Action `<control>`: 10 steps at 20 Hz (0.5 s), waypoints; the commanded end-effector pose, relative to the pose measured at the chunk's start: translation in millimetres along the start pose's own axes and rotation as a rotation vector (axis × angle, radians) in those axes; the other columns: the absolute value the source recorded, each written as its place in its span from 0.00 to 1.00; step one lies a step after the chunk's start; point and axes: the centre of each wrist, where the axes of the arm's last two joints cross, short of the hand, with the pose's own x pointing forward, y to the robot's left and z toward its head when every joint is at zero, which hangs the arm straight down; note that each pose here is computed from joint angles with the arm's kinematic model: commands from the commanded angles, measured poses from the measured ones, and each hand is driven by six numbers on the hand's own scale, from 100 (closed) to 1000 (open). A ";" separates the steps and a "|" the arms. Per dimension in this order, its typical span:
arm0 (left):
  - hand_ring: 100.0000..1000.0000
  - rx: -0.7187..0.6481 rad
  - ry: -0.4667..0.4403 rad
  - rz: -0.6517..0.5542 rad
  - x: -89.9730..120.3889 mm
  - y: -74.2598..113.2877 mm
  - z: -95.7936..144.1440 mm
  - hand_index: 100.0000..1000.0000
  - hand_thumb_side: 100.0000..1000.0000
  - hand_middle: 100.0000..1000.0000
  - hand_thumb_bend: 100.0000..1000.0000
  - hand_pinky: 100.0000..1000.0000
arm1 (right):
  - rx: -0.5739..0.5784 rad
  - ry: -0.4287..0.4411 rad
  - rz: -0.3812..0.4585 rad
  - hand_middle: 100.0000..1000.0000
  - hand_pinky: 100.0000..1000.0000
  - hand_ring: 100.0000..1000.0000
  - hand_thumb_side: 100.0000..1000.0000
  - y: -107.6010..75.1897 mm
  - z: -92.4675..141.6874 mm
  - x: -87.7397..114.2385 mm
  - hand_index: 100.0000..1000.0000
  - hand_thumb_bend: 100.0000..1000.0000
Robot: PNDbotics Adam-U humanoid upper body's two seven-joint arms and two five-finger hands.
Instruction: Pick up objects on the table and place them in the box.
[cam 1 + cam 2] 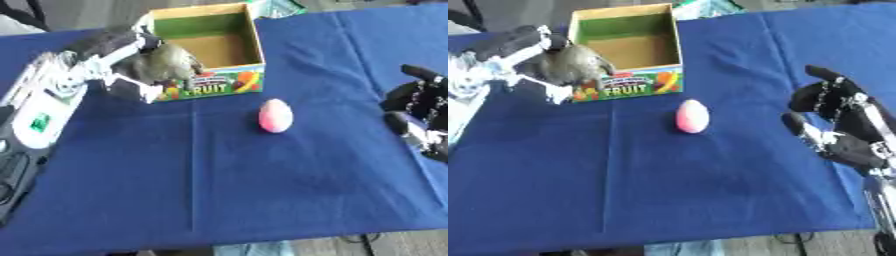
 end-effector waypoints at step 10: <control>0.61 0.131 0.107 -0.043 -29.9 20.4 -35.3 0.69 0.08 0.36 0.00 0.74 | 0.042 -0.029 0.012 0.56 0.69 0.61 0.20 1.3 -6.8 7.1 0.91 0.45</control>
